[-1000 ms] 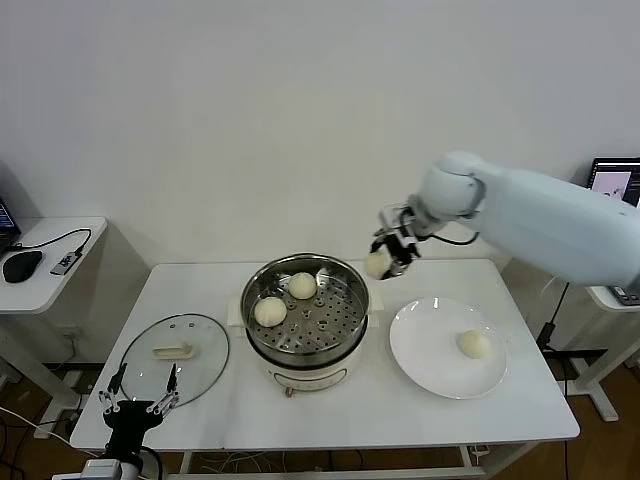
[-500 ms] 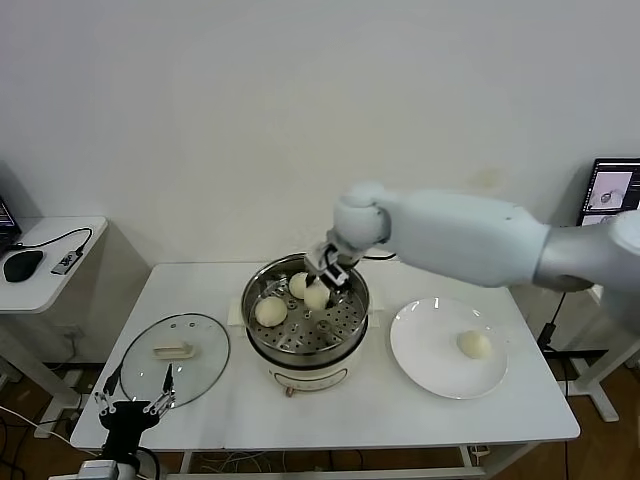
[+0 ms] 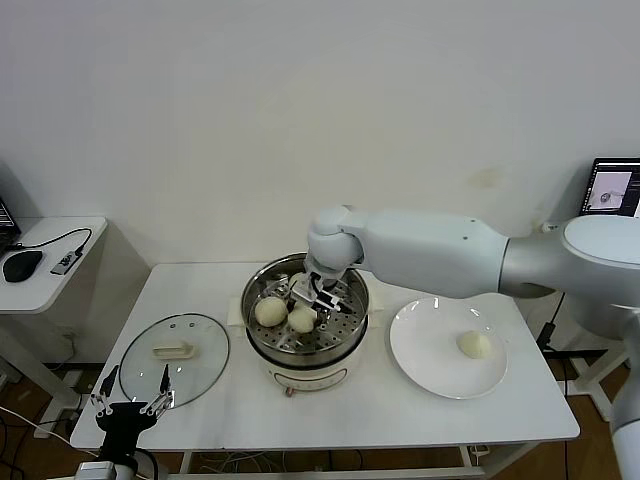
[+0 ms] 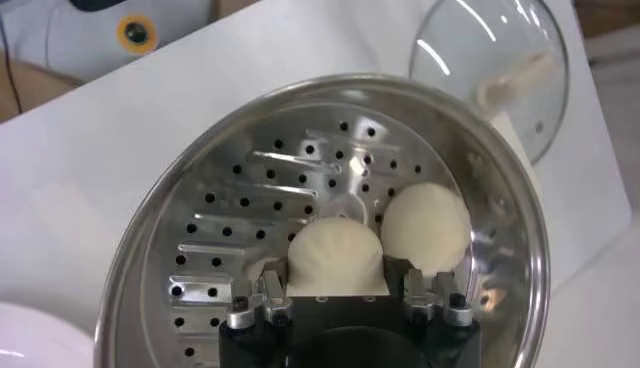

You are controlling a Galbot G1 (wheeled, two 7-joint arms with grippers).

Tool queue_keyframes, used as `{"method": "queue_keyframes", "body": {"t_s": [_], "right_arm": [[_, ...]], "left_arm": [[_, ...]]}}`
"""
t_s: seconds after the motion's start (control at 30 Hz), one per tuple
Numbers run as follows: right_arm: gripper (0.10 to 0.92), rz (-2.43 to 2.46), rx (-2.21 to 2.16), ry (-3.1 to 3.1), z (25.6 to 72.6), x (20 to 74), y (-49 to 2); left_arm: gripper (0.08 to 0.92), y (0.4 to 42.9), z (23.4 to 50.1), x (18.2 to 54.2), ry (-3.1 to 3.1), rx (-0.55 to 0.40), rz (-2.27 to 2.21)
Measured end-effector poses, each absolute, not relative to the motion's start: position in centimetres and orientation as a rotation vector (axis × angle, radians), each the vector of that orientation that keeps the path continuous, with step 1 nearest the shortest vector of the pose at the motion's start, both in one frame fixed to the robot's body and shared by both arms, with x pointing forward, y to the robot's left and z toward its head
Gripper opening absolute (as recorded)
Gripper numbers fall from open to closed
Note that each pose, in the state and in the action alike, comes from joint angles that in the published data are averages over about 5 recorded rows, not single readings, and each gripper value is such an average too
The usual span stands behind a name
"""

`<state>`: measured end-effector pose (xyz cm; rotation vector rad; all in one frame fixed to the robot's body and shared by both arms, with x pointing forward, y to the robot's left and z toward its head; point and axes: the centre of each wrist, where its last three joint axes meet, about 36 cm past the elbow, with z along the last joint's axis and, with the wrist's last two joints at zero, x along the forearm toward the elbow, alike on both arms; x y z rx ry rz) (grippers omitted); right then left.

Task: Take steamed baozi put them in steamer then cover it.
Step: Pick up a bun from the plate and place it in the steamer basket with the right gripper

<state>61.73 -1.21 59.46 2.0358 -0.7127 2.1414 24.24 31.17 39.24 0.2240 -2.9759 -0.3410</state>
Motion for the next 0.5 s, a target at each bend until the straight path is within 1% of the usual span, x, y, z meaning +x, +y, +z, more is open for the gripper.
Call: {"method": "queue_keyframes", "body": {"t_s": [0.17, 0.27, 0.37, 0.5], "right_arm": [[0.594, 2.141, 2.068, -0.66, 59.19, 61.54, -0.96], [0.607, 2.141, 2.079, -0.639, 59.11, 61.51, -0.94], [0.666, 2.144, 2.086, -0.622, 59.1, 61.49, -0.96], [0.776, 2.15, 2.091, -0.618, 59.43, 61.64, -1.17]], "left_arm": [[0.823, 31.18, 39.3, 24.26, -2.978, 0.223, -0.342], [0.823, 31.22, 39.29, 24.32, -2.978, 0.224, -0.342], [0.823, 31.2, 39.18, 24.37, -2.978, 0.225, -0.34], [0.823, 31.16, 39.1, 24.4, -2.977, 0.223, -0.338]]}}
